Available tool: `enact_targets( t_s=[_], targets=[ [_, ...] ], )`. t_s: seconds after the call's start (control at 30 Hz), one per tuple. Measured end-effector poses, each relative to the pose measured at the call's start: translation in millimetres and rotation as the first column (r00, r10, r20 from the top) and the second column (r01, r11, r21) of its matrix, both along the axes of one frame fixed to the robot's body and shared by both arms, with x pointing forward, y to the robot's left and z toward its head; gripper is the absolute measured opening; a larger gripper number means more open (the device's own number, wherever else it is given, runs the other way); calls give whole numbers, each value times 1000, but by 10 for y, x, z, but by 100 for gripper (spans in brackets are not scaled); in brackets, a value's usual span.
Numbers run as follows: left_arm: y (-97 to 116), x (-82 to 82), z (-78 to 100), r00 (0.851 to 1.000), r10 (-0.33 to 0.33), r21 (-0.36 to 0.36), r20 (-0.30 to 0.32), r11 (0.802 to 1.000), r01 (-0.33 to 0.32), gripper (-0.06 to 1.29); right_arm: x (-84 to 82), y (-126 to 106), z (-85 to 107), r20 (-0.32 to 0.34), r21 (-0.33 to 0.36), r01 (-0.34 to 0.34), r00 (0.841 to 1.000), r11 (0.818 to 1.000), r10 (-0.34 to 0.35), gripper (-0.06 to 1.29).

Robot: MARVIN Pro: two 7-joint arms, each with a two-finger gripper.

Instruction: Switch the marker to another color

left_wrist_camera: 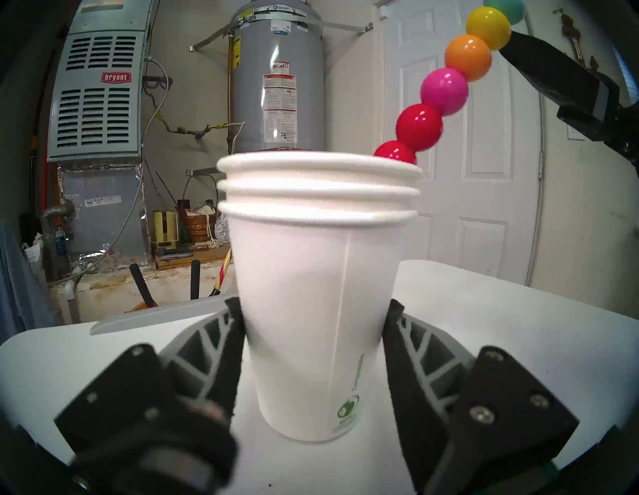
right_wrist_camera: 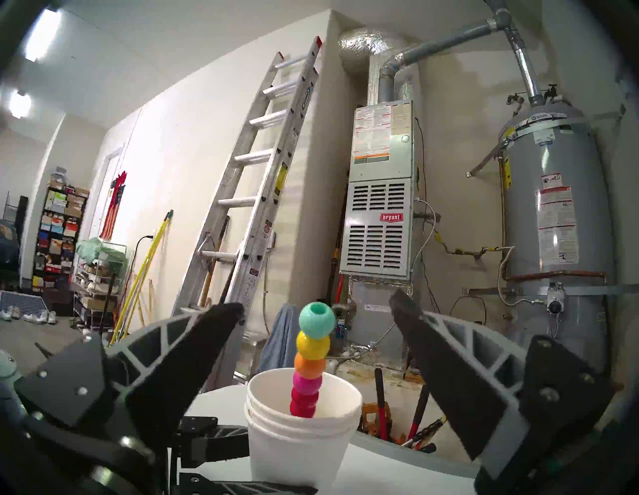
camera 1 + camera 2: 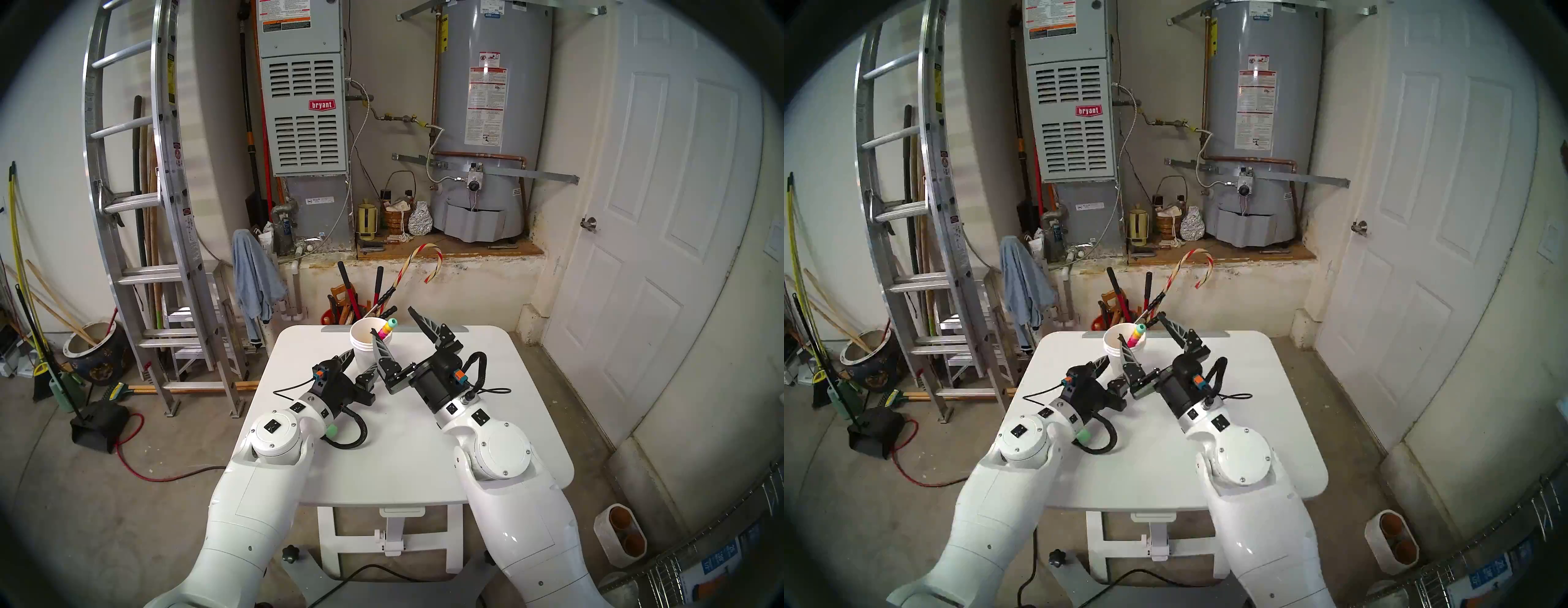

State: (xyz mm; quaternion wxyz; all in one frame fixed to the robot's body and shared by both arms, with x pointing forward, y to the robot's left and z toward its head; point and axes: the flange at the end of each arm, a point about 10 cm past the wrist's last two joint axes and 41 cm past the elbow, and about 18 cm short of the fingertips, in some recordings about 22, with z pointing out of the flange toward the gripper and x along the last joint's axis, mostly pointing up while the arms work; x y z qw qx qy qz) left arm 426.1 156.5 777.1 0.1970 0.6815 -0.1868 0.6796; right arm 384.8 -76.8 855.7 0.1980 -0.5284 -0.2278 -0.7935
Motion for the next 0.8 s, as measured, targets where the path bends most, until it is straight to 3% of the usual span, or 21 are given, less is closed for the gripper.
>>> enact_targets(
  t_s=[0.27,0.8],
  targets=[
    [-10,-36,69,1000,-14,-8,16,1000,14,70,44,86,-151,-43,-5,-13,999,1000,13,121],
    [14,-116,76,1000,-23,-12,19,1000,23,70,117,116,-57,-26,17,-1,1000,1000,1,121]
  ],
)
